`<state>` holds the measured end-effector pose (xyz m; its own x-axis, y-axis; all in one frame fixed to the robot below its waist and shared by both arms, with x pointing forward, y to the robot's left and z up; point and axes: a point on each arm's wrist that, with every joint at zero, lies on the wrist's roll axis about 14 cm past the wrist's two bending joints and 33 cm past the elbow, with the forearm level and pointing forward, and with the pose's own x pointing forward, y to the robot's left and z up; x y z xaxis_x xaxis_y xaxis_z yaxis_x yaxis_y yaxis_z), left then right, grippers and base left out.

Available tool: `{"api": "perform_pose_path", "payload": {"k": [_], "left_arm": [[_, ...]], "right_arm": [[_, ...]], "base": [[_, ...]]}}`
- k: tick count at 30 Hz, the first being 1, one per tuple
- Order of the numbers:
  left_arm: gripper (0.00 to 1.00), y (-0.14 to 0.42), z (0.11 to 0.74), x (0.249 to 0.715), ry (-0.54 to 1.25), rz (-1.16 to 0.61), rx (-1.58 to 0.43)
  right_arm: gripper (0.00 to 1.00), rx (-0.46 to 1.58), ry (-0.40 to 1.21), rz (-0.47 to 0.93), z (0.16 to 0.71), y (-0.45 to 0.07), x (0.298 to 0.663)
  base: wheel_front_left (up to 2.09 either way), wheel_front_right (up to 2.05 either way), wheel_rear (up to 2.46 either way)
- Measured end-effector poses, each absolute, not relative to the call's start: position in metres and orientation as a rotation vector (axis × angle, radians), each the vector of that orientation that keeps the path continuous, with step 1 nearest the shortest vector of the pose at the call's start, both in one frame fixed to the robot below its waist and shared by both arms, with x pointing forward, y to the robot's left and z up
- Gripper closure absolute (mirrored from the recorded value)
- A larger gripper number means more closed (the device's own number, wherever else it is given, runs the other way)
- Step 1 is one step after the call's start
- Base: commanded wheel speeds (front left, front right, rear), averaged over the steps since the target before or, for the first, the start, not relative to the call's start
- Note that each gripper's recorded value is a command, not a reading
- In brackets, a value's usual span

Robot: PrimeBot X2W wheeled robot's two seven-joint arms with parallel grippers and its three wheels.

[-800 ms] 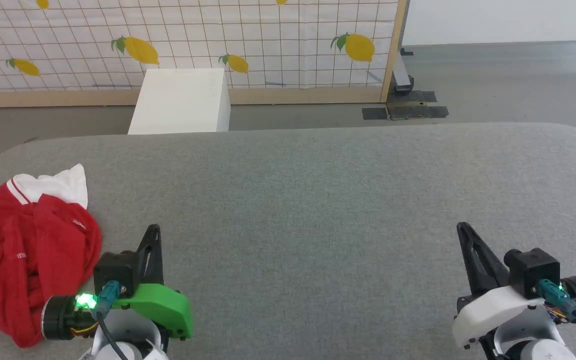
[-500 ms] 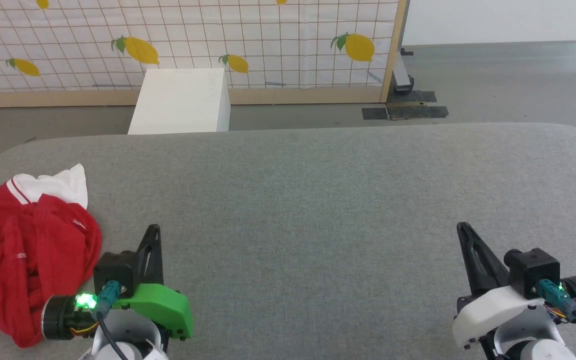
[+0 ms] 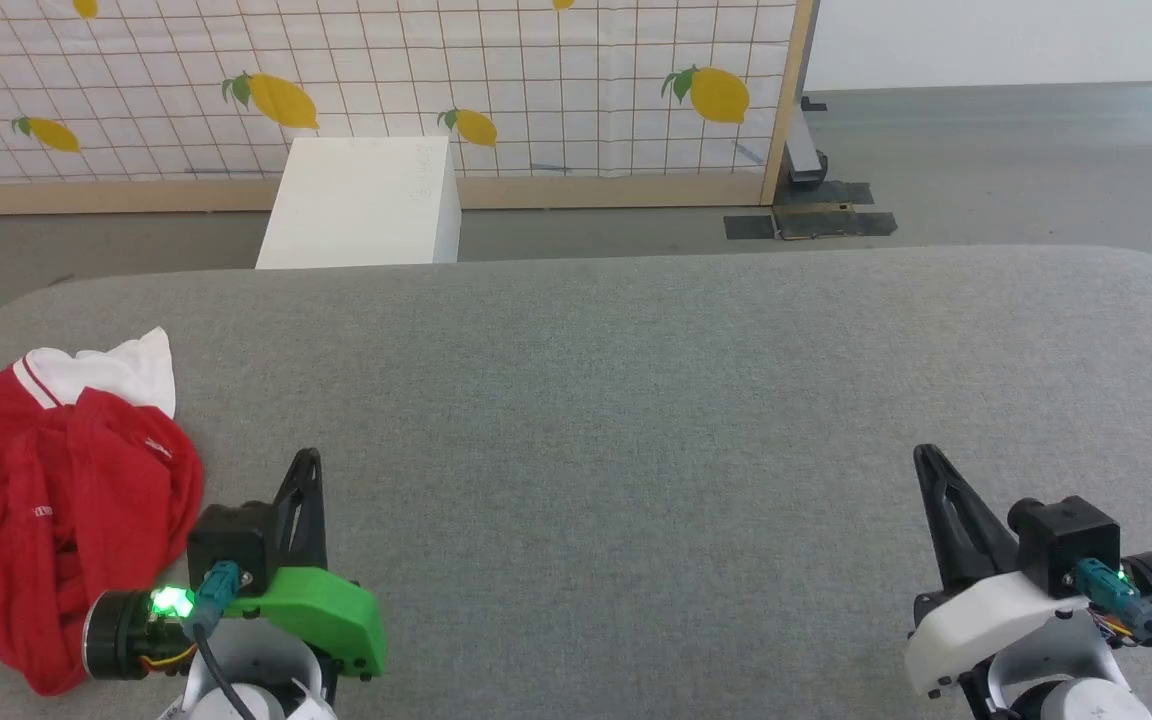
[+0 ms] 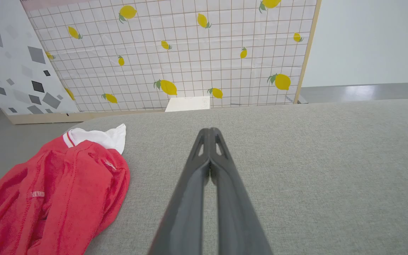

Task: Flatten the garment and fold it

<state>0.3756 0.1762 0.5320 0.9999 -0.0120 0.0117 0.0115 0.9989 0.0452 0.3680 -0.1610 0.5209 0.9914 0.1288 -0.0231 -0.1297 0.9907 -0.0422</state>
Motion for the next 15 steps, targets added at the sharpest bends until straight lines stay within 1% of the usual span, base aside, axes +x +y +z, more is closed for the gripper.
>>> {"api": "perform_pose_path", "payload": {"k": [2,3,15], "left_arm": [[1.0,0.1762,0.532,0.3756,-0.012,-0.012,0.045],[0.0,0.1759,0.532,0.3757,-0.012,-0.013,0.045],[0.0,0.1745,0.5296,0.3747,-0.008,-0.017,0.035]], "right_arm": [[1.0,-0.044,0.02,0.13,0.5209,-0.161,0.368],[0.0,-0.043,0.021,0.13,0.5206,-0.161,0.368],[0.0,-0.041,0.021,0.134,0.5198,-0.1598,0.3688]], "base": [[0.0,0.0,0.0],[0.0,0.0,0.0],[0.0,0.0,0.0]]}}
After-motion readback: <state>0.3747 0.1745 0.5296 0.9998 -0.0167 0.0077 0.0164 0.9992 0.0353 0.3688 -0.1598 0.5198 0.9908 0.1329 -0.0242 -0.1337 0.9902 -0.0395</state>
